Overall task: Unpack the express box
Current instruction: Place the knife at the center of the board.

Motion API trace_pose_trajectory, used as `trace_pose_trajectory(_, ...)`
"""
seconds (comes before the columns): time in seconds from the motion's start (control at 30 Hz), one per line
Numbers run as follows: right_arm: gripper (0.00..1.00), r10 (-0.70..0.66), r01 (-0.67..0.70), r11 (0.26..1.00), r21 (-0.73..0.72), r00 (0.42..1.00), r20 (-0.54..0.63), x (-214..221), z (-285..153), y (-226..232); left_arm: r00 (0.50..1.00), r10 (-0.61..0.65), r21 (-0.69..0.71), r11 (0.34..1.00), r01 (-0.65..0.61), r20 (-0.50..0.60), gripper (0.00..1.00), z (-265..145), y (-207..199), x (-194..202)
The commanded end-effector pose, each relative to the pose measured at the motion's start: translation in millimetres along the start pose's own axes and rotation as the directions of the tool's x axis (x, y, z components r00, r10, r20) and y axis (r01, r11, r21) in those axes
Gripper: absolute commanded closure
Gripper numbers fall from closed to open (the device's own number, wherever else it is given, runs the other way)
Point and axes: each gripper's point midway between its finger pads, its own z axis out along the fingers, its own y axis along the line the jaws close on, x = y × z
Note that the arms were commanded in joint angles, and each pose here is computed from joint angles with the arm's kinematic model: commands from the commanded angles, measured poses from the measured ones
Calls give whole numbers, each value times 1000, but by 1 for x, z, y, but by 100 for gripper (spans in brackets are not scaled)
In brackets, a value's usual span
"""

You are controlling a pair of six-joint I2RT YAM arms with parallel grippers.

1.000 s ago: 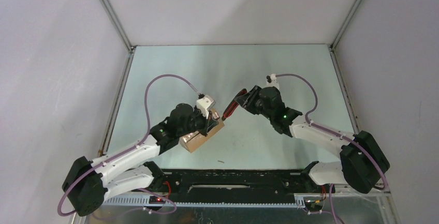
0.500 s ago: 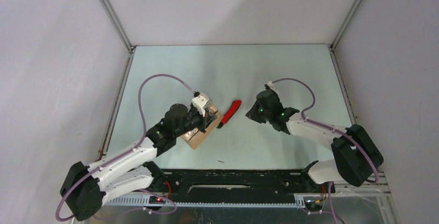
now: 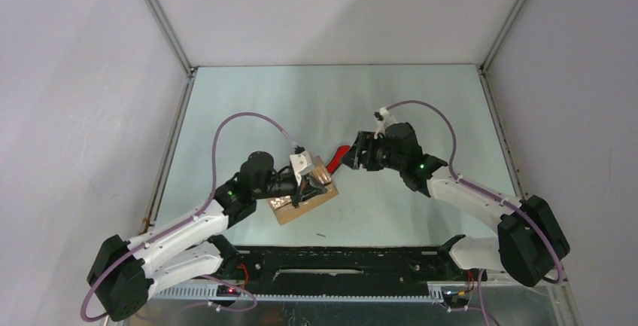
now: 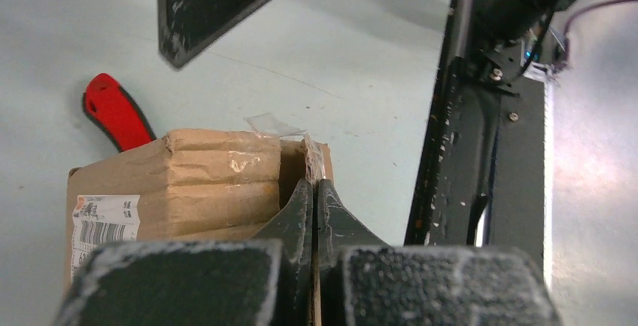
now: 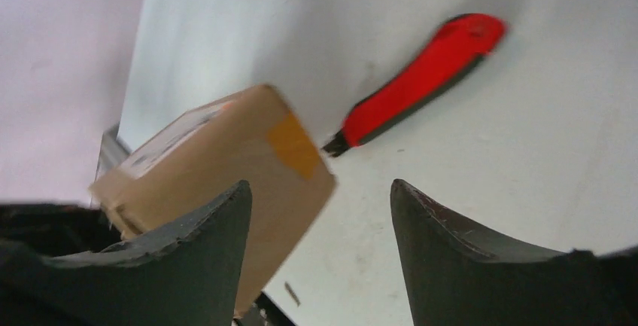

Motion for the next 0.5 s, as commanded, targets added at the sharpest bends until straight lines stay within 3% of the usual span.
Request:
trace_pose_trajectory(0.0, 29, -218, 207, 946, -248, 976, -16, 10, -4, 61, 997, 78, 119, 990, -81, 29, 100, 1, -19, -8)
trace_pose_trajectory(0.3, 25, -271, 262, 922, -286, 962, 7, 28, -12, 78, 996, 88, 146, 985, -90, 24, 100, 2, -27, -5)
trace_pose_trajectory(0.47, 23, -244, 254, 941, -223, 967, 71, 18, -25, 63, 996, 87, 149, 985, -90, 31, 100, 0, -28, -5)
